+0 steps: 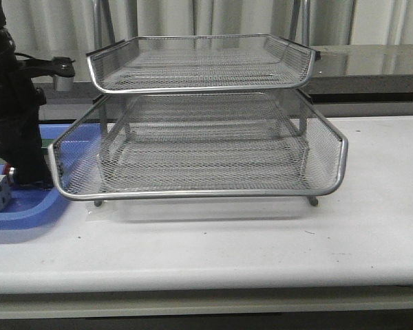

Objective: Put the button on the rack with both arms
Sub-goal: 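Grasp the red push button's blue contact block with the left gripper, then lift the push button and carry it over the pulled-out tier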

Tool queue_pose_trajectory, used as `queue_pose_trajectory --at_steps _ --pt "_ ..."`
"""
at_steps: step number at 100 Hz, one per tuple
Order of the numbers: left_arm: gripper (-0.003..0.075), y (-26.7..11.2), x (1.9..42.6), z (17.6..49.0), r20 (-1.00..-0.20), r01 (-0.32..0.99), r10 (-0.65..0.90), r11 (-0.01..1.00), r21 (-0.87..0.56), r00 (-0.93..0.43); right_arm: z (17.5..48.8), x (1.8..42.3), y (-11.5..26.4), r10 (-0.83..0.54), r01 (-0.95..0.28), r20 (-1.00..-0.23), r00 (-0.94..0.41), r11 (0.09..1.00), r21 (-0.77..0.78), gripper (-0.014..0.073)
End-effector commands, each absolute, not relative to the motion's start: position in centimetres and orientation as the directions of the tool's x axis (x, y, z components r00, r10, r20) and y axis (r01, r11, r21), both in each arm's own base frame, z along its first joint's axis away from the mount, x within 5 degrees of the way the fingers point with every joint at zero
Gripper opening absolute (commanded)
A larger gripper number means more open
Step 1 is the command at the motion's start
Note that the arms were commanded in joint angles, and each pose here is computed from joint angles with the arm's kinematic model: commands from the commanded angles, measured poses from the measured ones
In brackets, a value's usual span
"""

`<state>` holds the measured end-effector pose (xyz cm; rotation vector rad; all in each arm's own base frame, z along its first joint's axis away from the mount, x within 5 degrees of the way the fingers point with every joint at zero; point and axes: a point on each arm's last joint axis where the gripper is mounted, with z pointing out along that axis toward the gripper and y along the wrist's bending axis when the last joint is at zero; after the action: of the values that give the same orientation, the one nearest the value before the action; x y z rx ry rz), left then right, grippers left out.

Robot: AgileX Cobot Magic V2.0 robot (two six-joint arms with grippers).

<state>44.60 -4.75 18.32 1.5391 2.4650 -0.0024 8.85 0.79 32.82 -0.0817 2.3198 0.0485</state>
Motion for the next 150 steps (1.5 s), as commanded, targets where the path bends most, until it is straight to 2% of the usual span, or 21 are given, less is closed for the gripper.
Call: queue_pose_trajectory --at_steps 1,44,51,63,75,89,103,123,150 --pt "0.0689 -5.0 45.0 21.2 -0.252 0.871 0.884 0.447 0.205 -0.394 34.1 9.1 0.7 -0.046 -0.074 -0.786 -0.617 0.997 0.000 -0.0068" --pt "0.0688 -5.0 45.6 18.4 -0.227 0.881 0.888 0.441 0.172 -0.400 34.1 9.1 0.7 -0.046 -0.074 -0.786 -0.617 0.997 0.000 -0.0068" --pt "0.0664 -5.0 45.6 18.4 -0.227 0.881 0.888 0.440 0.173 -0.399 34.1 9.1 0.7 -0.046 -0.074 -0.786 -0.617 0.997 0.000 -0.0068" --pt "0.0540 -5.0 45.6 18.4 -0.227 0.882 0.889 0.438 0.174 -0.397 34.1 9.1 0.7 -0.046 -0.074 -0.786 -0.617 0.997 0.000 -0.0068" --pt "0.0328 -5.0 45.6 18.4 -0.227 0.882 0.889 0.438 0.174 -0.397 34.1 9.1 0.7 -0.046 -0.074 -0.786 -0.617 0.997 0.000 -0.0068" --pt "0.0121 -5.0 45.6 18.4 -0.226 0.883 0.890 0.438 0.172 -0.397 34.1 9.1 0.7 -0.046 -0.074 -0.786 -0.617 0.997 0.000 -0.0068" --pt "-0.0022 -5.0 45.5 18.7 -0.227 0.882 0.890 0.437 0.174 -0.396 34.1 9.1 0.7 -0.046 -0.074 -0.786 -0.617 0.997 0.000 -0.0068" --pt "-0.0020 -5.1 45.3 21.3 -0.230 0.884 0.888 0.438 0.165 -0.398 34.1 9.1 0.7 -0.046 -0.074 -0.786 -0.617 0.997 0.000 -0.0068" --pt "-0.0020 -5.0 44.7 27.3 -0.240 0.887 0.890 0.431 0.168 -0.387 34.1 9.1 0.7 -0.046 -0.074 -0.786 -0.617 0.997 0.000 -0.0068"
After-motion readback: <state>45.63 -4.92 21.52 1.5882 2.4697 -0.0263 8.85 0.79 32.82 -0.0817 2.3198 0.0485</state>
